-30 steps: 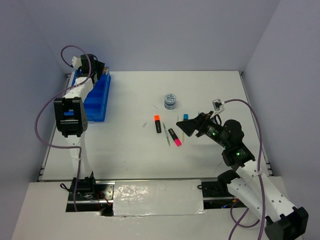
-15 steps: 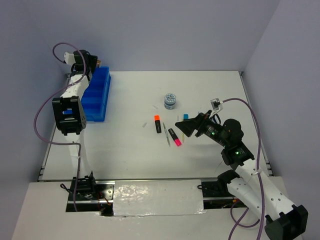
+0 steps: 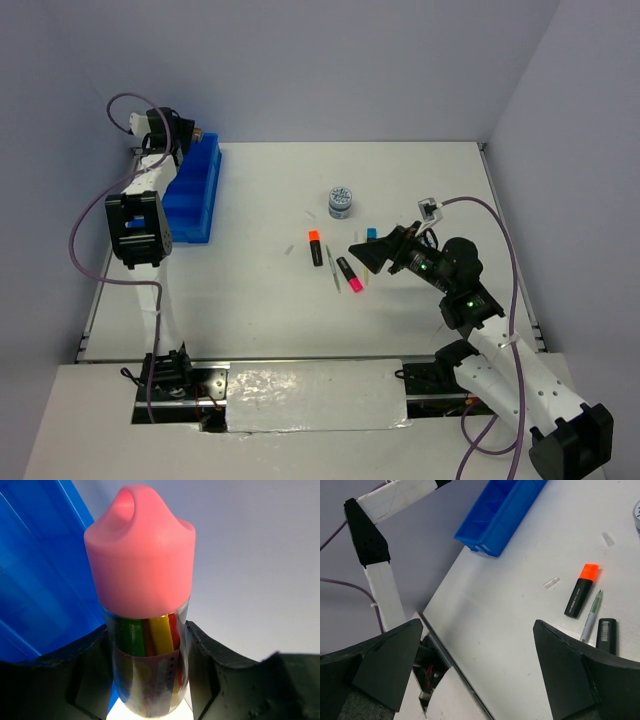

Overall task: Sort the stationery into containers
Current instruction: Place the stationery in the storage box.

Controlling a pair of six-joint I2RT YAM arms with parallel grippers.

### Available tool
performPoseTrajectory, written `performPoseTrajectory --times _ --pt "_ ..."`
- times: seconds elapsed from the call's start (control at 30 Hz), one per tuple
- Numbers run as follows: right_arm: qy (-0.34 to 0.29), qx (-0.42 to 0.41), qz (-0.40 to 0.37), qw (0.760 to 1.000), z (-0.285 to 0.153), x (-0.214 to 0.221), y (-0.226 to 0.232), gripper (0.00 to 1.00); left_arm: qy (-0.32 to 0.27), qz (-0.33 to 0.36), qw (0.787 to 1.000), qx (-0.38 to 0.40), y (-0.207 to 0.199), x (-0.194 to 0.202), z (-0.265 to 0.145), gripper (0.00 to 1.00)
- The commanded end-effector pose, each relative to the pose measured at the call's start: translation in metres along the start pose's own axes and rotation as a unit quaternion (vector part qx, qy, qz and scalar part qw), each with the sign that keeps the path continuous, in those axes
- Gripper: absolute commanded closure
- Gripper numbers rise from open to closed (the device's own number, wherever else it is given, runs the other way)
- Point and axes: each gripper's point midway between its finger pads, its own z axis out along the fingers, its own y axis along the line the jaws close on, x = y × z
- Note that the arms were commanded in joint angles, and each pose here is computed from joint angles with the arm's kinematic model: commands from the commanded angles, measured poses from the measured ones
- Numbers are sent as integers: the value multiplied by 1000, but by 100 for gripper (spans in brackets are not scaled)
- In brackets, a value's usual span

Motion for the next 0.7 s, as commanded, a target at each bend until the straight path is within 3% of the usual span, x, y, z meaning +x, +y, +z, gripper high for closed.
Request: performPoseTrajectory --times 0.0,0.17,0.27,0.47,0.67 --pt "-20 -16 -11 1000 1 -10 8 0 -12 -19 999 44 -23 -6 -5 55" --pt "-19 -14 -8 1000 2 -9 6 0 -6 -29 999 34 -13 -2 -4 50" --pt "-20 -13 -7 1000 2 -9 5 0 -4 -32 999 35 -12 -1 -4 54" --pt "-20 -16 -5 1000 3 -8 6 0 -10 -31 999 31 -14 -5 -7 38" --pt "-20 -17 -4 1000 3 -8 6 0 -12 -27 999 31 -16 -7 -10 28"
